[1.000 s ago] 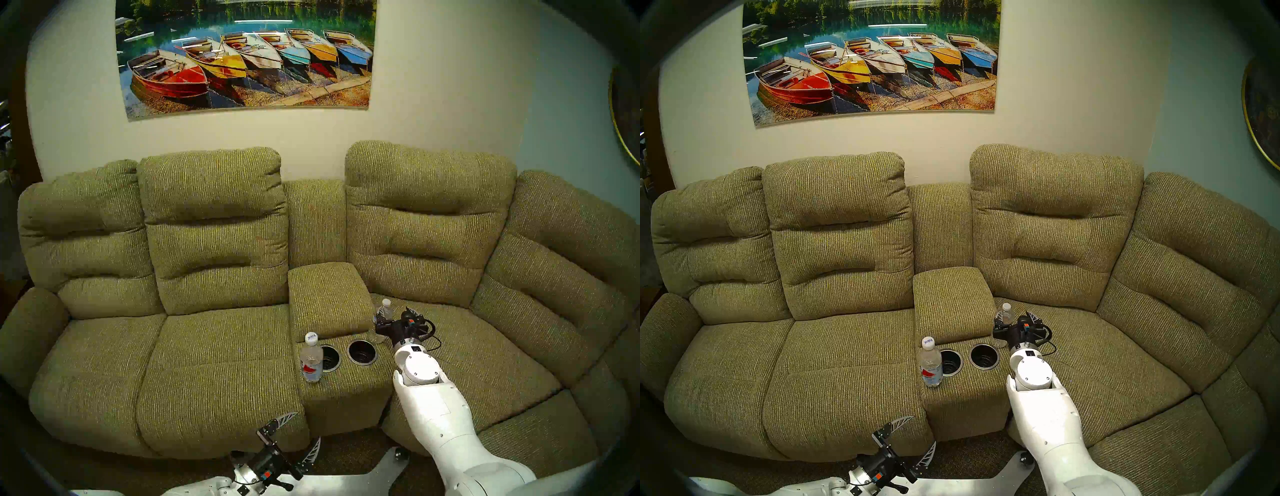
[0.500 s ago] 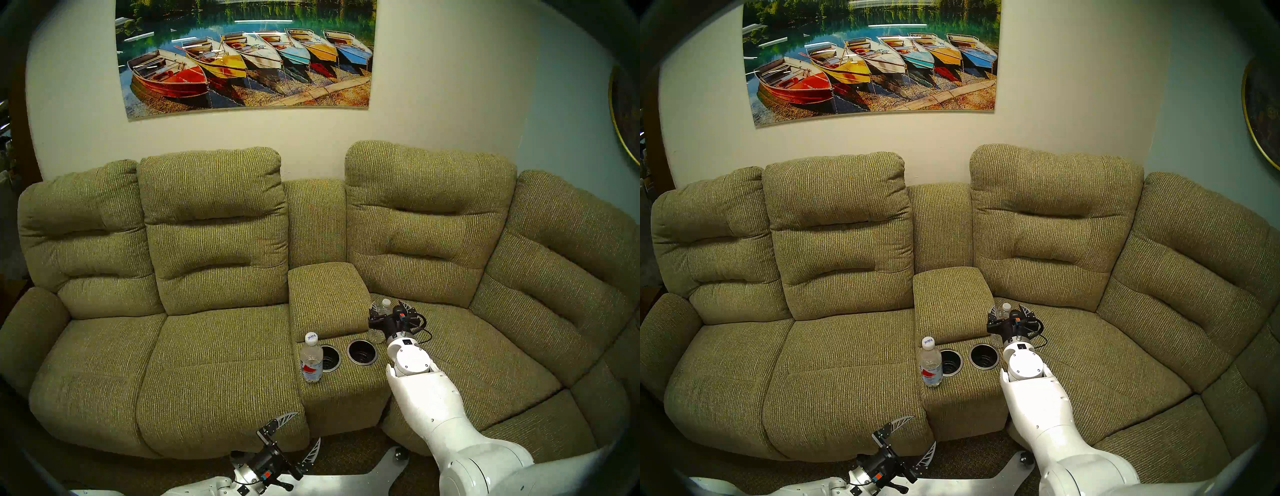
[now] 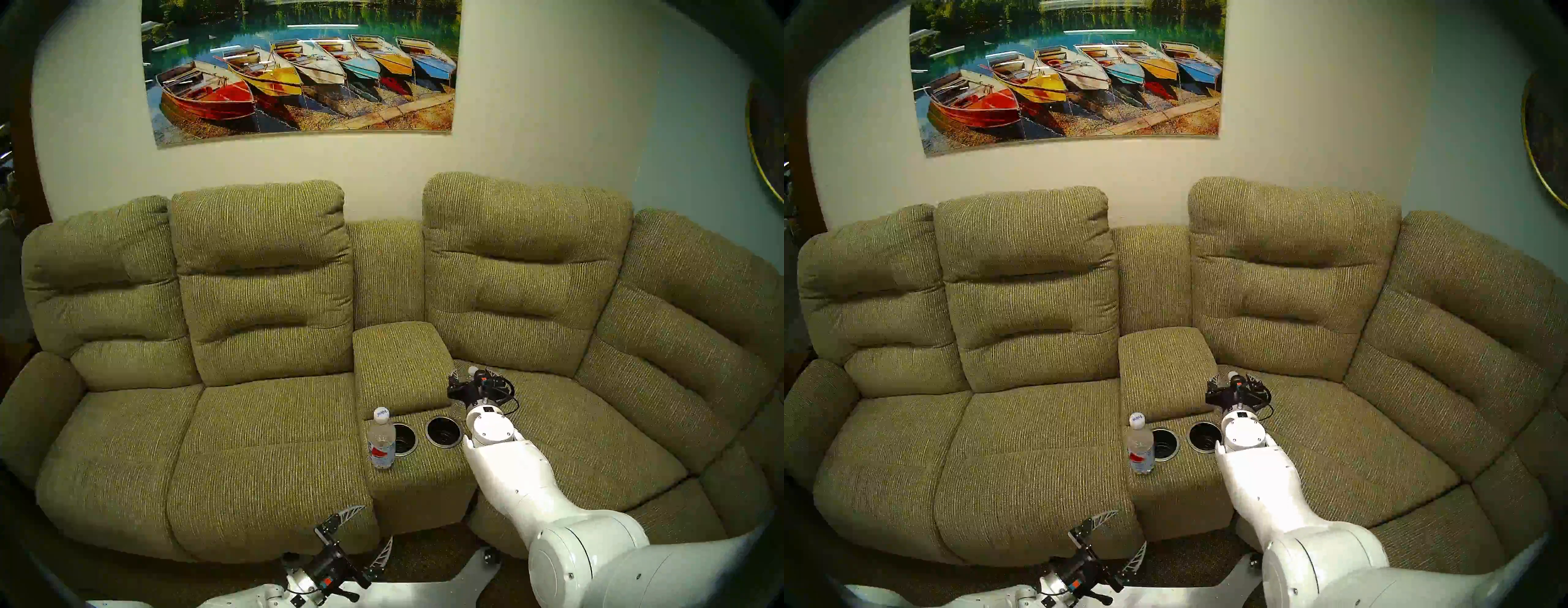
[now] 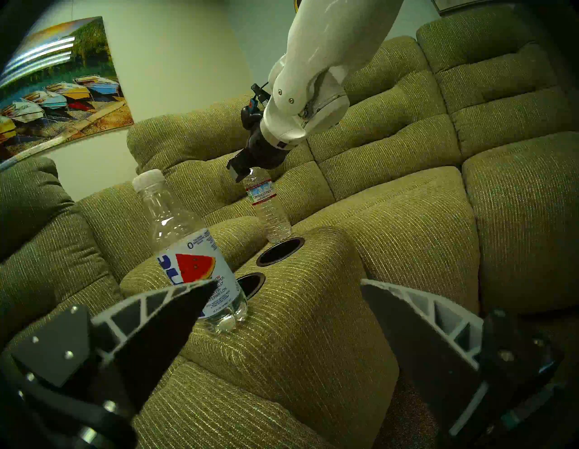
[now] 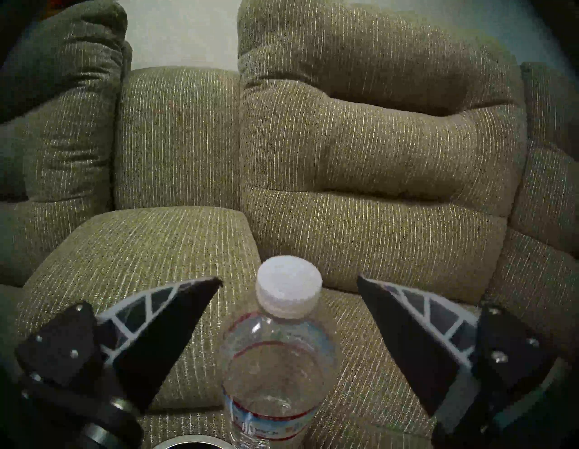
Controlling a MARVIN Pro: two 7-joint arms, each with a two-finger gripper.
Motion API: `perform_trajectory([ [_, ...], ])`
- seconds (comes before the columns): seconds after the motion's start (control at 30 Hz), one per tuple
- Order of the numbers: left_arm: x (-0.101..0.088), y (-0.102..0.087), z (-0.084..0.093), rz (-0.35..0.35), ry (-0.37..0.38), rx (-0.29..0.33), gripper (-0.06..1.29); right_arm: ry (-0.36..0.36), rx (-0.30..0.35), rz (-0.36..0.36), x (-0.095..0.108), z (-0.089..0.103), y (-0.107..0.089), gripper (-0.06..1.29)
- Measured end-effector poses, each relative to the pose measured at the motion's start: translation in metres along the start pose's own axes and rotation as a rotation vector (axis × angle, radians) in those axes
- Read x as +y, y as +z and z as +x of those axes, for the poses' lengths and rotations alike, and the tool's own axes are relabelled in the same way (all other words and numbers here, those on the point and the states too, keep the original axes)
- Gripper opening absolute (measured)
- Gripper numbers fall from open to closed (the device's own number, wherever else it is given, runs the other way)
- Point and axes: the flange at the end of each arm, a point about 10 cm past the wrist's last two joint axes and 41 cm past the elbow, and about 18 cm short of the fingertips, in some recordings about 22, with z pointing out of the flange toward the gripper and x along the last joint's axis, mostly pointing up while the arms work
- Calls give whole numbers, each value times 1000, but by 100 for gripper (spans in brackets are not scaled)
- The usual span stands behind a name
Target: Put bottles into cup holders
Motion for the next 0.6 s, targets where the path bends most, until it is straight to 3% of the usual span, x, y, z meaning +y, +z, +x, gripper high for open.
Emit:
perform_trajectory([
  [0.27,0,0,0,0,0,-1,127,29,-98,-34,-2,-14,5,119],
  [0.6,0,0,0,0,0,-1,127,59,-127,-54,-4,-16,9,74],
])
